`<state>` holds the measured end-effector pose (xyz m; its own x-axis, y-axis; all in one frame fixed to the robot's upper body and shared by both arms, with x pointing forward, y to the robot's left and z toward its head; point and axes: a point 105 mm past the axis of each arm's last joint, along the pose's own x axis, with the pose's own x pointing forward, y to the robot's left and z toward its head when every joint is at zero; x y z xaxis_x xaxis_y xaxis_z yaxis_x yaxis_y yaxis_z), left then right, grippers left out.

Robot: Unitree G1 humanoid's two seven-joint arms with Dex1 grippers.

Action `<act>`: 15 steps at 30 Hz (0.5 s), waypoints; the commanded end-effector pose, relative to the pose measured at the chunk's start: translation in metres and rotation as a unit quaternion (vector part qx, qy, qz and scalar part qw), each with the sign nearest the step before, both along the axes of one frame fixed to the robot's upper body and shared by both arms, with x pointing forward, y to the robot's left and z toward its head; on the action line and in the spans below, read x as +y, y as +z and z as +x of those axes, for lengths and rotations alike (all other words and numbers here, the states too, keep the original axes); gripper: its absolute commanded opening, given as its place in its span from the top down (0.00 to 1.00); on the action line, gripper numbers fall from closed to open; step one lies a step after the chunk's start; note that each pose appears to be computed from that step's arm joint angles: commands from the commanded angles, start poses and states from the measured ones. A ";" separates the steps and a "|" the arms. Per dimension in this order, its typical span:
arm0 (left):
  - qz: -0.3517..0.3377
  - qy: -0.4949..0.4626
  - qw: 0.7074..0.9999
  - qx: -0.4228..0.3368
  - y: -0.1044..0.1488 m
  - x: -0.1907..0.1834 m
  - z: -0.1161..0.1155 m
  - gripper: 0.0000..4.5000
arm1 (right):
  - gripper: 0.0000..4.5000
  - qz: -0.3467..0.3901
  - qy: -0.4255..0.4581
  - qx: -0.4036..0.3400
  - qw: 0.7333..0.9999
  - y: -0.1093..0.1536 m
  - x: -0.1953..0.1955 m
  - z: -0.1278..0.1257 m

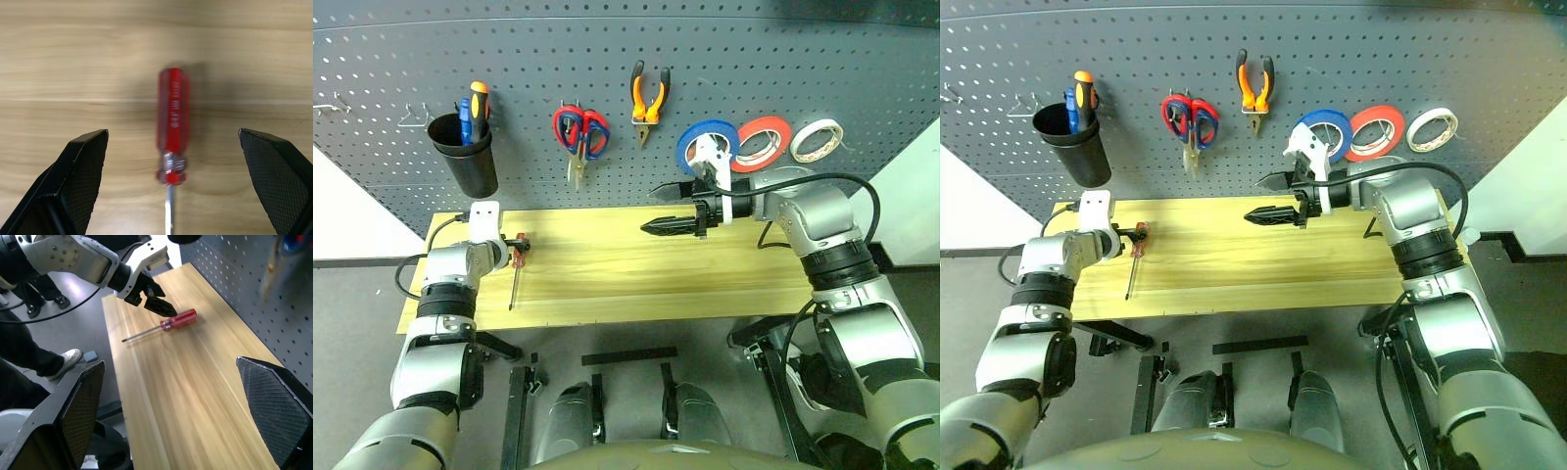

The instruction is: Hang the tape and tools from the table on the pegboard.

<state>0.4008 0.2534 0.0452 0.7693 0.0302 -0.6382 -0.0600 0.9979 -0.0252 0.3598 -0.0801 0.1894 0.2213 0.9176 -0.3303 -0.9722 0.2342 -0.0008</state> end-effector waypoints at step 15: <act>0.011 0.005 1.000 0.012 -0.003 -0.003 0.009 0.01 | 0.00 -0.008 0.019 -0.044 0.999 -0.011 0.031 0.013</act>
<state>0.4095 0.2486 0.0411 0.7503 0.0479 -0.6593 -0.0703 0.9975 -0.0075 0.3712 -0.0545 0.1601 0.2129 0.9040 -0.3707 -0.9761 0.2139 -0.0388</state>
